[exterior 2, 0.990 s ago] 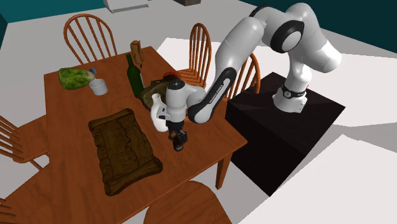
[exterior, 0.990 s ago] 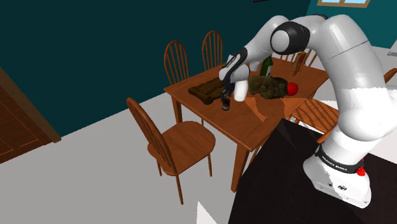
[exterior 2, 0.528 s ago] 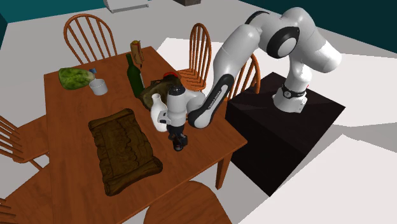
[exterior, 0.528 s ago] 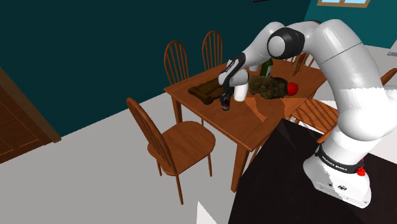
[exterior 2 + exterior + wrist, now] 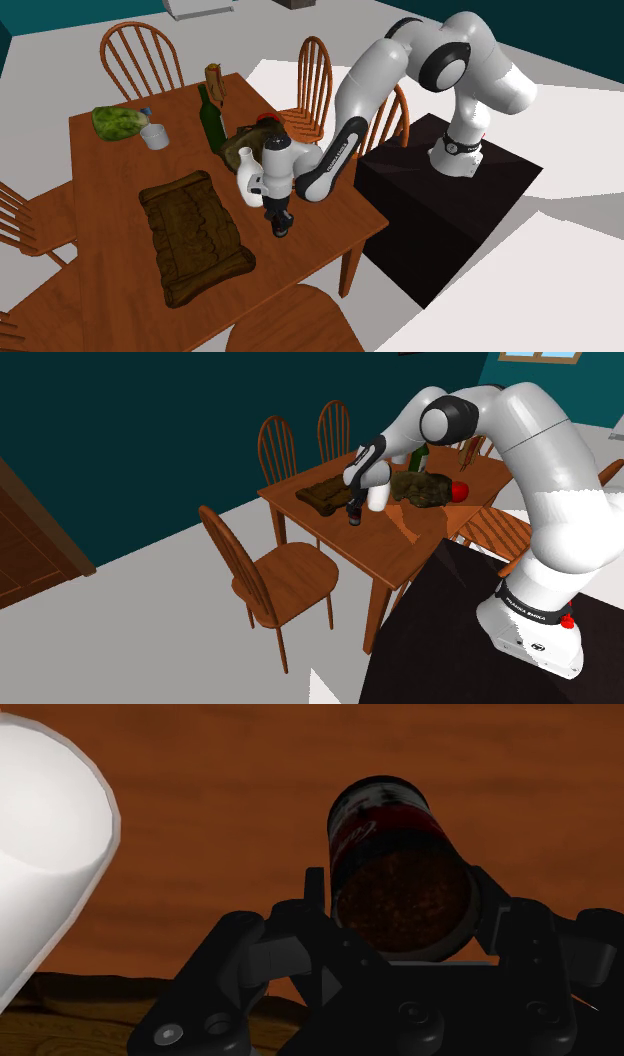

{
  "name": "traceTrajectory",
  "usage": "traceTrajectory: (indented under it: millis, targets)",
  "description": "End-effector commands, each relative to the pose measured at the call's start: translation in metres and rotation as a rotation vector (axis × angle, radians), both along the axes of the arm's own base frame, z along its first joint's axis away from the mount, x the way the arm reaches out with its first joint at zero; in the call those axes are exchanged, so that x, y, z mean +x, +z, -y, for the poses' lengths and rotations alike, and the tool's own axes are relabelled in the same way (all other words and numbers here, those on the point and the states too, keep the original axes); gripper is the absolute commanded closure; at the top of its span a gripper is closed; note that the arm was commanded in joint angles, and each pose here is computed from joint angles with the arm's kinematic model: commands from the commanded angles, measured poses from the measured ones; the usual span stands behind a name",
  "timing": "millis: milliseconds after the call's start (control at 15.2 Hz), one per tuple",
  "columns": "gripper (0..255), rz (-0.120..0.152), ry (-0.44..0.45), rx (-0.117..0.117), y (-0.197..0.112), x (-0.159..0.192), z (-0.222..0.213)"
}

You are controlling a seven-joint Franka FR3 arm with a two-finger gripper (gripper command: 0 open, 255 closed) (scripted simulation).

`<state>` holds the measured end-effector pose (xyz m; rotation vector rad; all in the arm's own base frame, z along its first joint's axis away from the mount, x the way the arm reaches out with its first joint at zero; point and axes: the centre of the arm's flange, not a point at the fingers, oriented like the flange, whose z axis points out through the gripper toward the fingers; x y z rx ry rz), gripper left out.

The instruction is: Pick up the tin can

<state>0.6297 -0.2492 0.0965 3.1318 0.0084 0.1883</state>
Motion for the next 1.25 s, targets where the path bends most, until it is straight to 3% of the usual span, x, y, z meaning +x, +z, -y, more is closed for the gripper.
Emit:
traceTrajectory:
  millis: [0,1188]
  targets:
    - [255,-0.001,0.0,0.001,-0.001,0.0,0.0]
    - [255,-0.001,0.0,0.001,0.079,0.0,-0.001]
